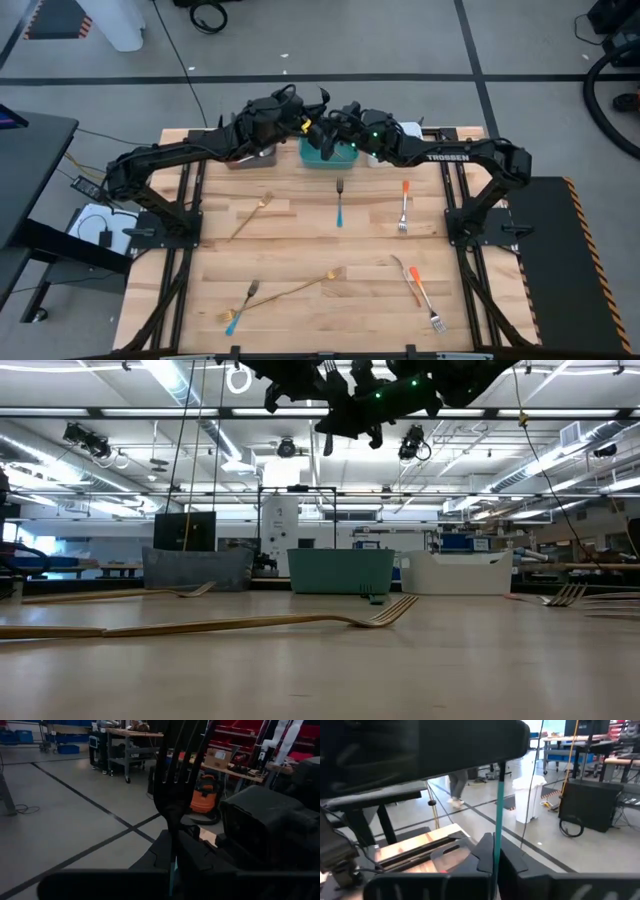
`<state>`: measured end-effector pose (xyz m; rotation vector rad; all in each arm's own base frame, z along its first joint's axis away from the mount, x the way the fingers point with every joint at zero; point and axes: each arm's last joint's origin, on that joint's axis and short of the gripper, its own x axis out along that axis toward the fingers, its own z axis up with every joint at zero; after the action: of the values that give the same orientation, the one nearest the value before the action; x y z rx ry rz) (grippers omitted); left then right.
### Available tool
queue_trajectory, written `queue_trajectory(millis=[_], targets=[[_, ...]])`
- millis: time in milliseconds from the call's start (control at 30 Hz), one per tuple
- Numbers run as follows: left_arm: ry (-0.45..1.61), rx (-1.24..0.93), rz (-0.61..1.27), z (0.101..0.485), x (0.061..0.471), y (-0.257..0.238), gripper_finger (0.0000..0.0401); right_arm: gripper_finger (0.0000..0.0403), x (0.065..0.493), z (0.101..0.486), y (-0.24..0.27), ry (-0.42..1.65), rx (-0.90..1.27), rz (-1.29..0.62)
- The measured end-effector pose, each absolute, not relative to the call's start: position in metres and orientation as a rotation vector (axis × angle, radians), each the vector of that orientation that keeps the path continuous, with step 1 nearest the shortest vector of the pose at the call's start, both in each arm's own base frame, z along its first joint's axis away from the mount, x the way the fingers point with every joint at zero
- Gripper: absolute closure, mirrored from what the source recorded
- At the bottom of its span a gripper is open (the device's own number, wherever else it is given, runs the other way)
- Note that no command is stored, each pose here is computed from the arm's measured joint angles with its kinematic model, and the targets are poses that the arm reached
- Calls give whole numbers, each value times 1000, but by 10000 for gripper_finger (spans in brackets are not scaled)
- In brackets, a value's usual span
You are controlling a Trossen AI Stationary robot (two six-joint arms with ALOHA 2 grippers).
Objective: Sort silverware by color (type)
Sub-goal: Put the blue fork into the white bin
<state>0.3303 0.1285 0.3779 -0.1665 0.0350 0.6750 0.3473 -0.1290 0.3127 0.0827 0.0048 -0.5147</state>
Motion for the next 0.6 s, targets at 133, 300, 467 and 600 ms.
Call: queue_trajectory(millis=[133,300,467,600], targets=[[48,-159,635,377,330,131,366,395,346,312,-132,17,77,-528],[53,-162,614,377,327,139,324,398,334,314,-139,101,34,-614],[47,-172,639,380,320,147,295,399,304,324,-148,280,-113,-759],[29,-147,646,395,304,143,291,400,264,321,-163,587,-209,-856]])
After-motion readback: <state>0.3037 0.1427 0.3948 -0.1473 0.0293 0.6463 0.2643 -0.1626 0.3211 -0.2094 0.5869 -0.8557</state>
